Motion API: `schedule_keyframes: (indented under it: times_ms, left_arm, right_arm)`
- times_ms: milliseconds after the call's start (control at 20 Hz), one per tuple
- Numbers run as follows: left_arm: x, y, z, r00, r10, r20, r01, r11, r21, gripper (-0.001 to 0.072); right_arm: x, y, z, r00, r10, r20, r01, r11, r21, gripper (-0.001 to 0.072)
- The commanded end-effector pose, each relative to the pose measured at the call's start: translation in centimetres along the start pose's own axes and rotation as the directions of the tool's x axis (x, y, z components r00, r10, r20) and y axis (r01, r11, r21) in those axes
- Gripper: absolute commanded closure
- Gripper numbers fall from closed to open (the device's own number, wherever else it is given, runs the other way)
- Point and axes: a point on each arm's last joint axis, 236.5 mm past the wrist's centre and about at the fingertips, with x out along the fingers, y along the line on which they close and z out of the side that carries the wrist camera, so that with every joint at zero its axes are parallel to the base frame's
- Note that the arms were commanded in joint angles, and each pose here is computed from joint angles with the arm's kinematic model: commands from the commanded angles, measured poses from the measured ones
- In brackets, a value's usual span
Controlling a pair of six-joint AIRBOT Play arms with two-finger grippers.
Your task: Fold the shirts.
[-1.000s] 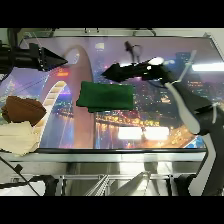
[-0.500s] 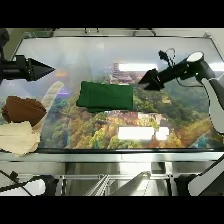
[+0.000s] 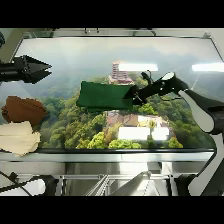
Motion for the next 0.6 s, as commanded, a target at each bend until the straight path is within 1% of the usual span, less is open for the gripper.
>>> schedule_keyframes:
  times_ms: [0,50,100,150,250,400,500,550]
  left_arm:
    - [0.0,0.1,0.1,1.000,0.004,0.003,-0.004,1.000,0.000,0.0133]
    - [0.0,0.1,0.0,1.000,0.002,0.002,-0.002,1.000,0.000,0.0133]
    - [0.0,0.0,-0.1,1.000,-0.001,-0.004,0.001,1.000,0.000,0.0133]
    - [0.0,-0.1,-0.2,1.000,-0.003,-0.007,0.003,1.000,0.000,0.0133]
    - [0.0,-0.2,-0.3,1.000,-0.007,-0.012,0.007,1.000,0.000,0.0133]
    - [0.0,-0.2,-0.3,1.000,-0.007,-0.012,0.007,1.000,-0.001,0.0133]
    - [-0.1,-0.4,-0.7,0.999,-0.018,-0.029,0.018,1.000,-0.001,0.0133]
    - [-0.1,-0.6,-1.0,0.999,-0.026,-0.042,0.026,1.000,-0.001,0.0133]
  right_arm:
    - [2.0,3.4,2.3,0.979,0.178,0.101,-0.179,0.984,-0.002,0.0190]
    - [1.8,4.0,2.6,0.972,0.206,0.112,-0.206,0.979,-0.015,0.0413]
    - [1.6,4.8,2.6,0.966,0.233,0.111,-0.231,0.973,-0.025,0.0579]
    - [1.4,5.3,2.3,0.964,0.246,0.102,-0.243,0.969,-0.039,0.0683]
    - [0.5,7.0,1.8,0.961,0.261,0.089,-0.254,0.963,-0.085,0.0695]
    - [-4.2,12.2,1.4,0.952,0.276,0.132,-0.242,0.943,-0.227,0.0696]
    - [-10.7,14.6,1.9,0.942,0.235,0.241,-0.167,0.948,-0.271,0.0696]
    - [-15.2,14.5,2.5,0.924,0.191,0.332,-0.108,0.962,-0.252,0.0697]
